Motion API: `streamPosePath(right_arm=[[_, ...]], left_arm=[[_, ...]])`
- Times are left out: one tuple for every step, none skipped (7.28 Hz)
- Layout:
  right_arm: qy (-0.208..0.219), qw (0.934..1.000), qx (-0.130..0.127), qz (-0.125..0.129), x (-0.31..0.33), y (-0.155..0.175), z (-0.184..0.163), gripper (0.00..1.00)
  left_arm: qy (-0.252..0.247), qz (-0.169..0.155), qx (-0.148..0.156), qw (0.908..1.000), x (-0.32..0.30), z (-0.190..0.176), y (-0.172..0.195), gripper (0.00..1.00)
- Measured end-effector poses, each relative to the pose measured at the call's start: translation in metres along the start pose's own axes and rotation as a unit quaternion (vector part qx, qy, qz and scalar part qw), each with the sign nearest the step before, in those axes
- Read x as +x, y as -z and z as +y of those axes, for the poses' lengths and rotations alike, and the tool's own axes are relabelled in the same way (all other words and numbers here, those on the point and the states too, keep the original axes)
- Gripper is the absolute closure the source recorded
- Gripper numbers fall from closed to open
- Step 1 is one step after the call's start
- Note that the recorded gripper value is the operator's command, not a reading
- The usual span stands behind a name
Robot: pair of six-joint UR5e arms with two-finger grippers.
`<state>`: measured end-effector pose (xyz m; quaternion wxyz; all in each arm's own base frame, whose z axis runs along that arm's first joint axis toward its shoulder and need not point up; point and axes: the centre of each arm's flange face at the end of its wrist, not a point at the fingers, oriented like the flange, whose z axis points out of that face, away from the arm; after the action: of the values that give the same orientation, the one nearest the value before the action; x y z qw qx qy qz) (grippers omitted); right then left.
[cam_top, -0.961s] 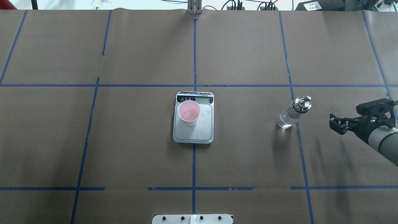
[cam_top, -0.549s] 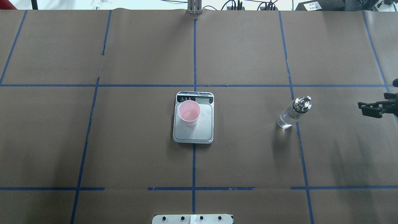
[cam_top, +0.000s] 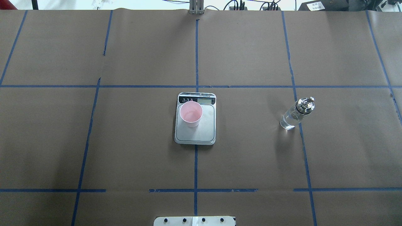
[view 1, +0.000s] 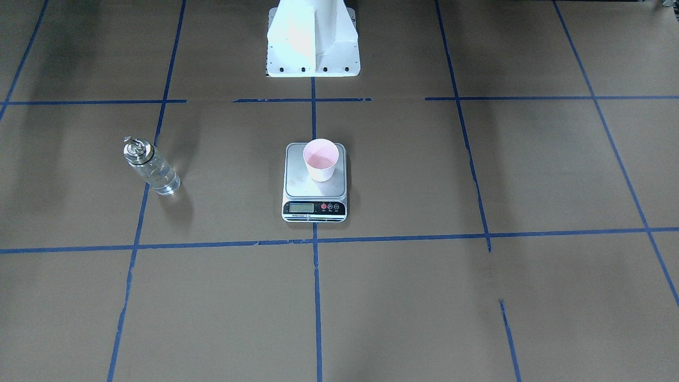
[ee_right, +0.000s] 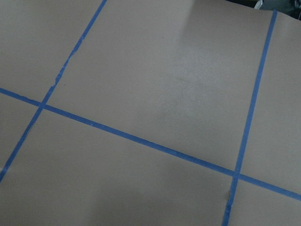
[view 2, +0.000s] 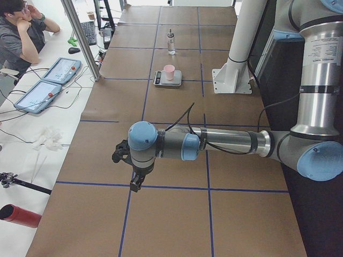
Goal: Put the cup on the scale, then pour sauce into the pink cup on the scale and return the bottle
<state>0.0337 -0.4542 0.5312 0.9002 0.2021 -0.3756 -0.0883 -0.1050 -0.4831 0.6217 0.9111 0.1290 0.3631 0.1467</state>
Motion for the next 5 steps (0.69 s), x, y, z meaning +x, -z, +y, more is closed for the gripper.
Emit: streamPosePath(right_arm=[[-0.01,0.9989,-0.039,0.023,0.023,-0.001,0.001,0.0],[-0.029,0.9953,-0.079,0.049,0.046,-0.01,0.023,0.0],[-0.048,0.991,-0.108,0.061,0.062,-0.021,0.049,0.0],[-0.066,0.987,-0.132,0.064,0.077,-0.034,0.07,0.0],[-0.077,0.9844,-0.145,0.063,0.089,-0.046,0.083,0.0]], left_arm=[[0.0,0.0,0.0,1.0,0.0,0.0,0.0,0.0],[0.001,0.0,-0.001,1.0,0.0,0.001,-0.001,0.0],[0.001,0.0,-0.001,1.0,-0.001,0.002,-0.001,0.0],[0.002,0.0,-0.002,1.0,-0.001,0.002,-0.002,0.0],[0.002,0.0,-0.003,1.0,-0.001,0.002,-0.002,0.0]])
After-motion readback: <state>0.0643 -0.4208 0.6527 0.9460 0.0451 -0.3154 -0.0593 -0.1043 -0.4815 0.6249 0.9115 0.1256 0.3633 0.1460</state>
